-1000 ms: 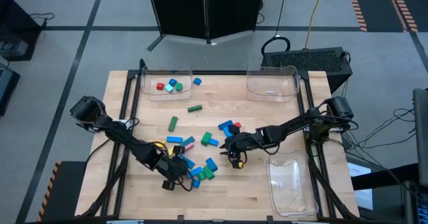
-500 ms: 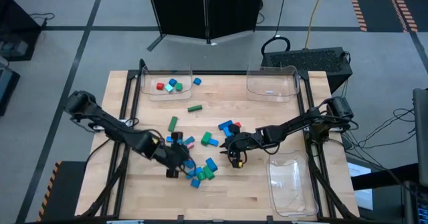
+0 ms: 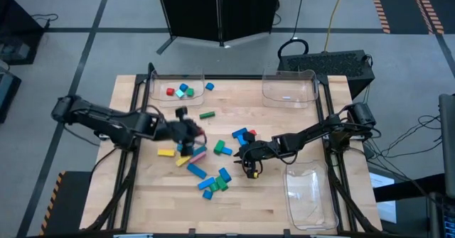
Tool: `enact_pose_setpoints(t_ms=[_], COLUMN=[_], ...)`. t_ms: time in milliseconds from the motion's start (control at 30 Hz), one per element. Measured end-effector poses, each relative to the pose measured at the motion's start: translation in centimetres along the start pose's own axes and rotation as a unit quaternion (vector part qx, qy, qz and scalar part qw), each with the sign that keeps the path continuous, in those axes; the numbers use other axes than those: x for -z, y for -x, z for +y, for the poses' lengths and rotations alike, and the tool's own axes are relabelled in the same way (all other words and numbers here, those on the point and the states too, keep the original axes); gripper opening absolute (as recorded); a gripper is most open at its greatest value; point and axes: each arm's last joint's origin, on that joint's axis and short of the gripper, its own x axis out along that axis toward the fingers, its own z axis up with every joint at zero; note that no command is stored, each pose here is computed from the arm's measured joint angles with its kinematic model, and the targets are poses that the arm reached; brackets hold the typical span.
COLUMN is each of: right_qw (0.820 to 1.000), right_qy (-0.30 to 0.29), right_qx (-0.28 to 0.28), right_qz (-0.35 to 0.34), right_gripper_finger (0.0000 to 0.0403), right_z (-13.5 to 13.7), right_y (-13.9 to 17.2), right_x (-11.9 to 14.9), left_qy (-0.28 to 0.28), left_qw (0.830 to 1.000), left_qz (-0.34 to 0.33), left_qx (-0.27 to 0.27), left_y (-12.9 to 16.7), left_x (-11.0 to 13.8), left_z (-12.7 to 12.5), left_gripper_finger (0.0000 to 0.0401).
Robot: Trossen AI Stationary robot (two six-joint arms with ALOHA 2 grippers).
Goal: Sort blocks by size
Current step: Put the red half-circle block into the top left transparent bin
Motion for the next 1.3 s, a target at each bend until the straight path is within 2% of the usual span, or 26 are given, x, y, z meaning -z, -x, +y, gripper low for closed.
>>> enact_pose_setpoints(t_ms=[200, 367, 533, 833, 1133, 1300], right_qw=[1.000, 1.000, 1.000, 1.000, 0.999, 0.999], right_qy=[0.001, 0.001, 0.000, -0.001, -0.003, -0.003], right_qx=[0.000, 0.000, 0.025, 0.030, 0.032, 0.032], right_qz=[-0.005, -0.005, -0.007, -0.007, -0.007, -0.007], right_gripper_finger=[0.0100, 0.0100, 0.0100, 0.0100, 0.0100, 0.0100], right_z=[0.0, 0.0, -0.2, -0.4, -0.5, -0.5], right_y=[0.0, 0.0, 0.0, 0.0, 0.0, 0.0], right_x=[-0.1, -0.1, -0.1, -0.1, -0.1, -0.1], left_qy=[0.058, 0.127, 0.191, 0.287, 0.360, 0.397], left_qw=[0.993, 0.978, 0.955, 0.904, 0.878, 0.871], left_qz=[0.010, 0.018, 0.026, 0.057, 0.124, 0.147], left_qx=[-0.100, -0.164, -0.225, -0.311, -0.290, -0.249], left_y=[-0.8, -1.4, -1.6, -1.3, -4.0, -5.9], left_x=[0.0, 0.4, 1.2, 3.7, 7.2, 9.2], left_z=[4.2, 7.9, 11.7, 17.2, 21.2, 23.0], left_gripper_finger=[0.0101, 0.0101, 0.0100, 0.0100, 0.0099, 0.0099])
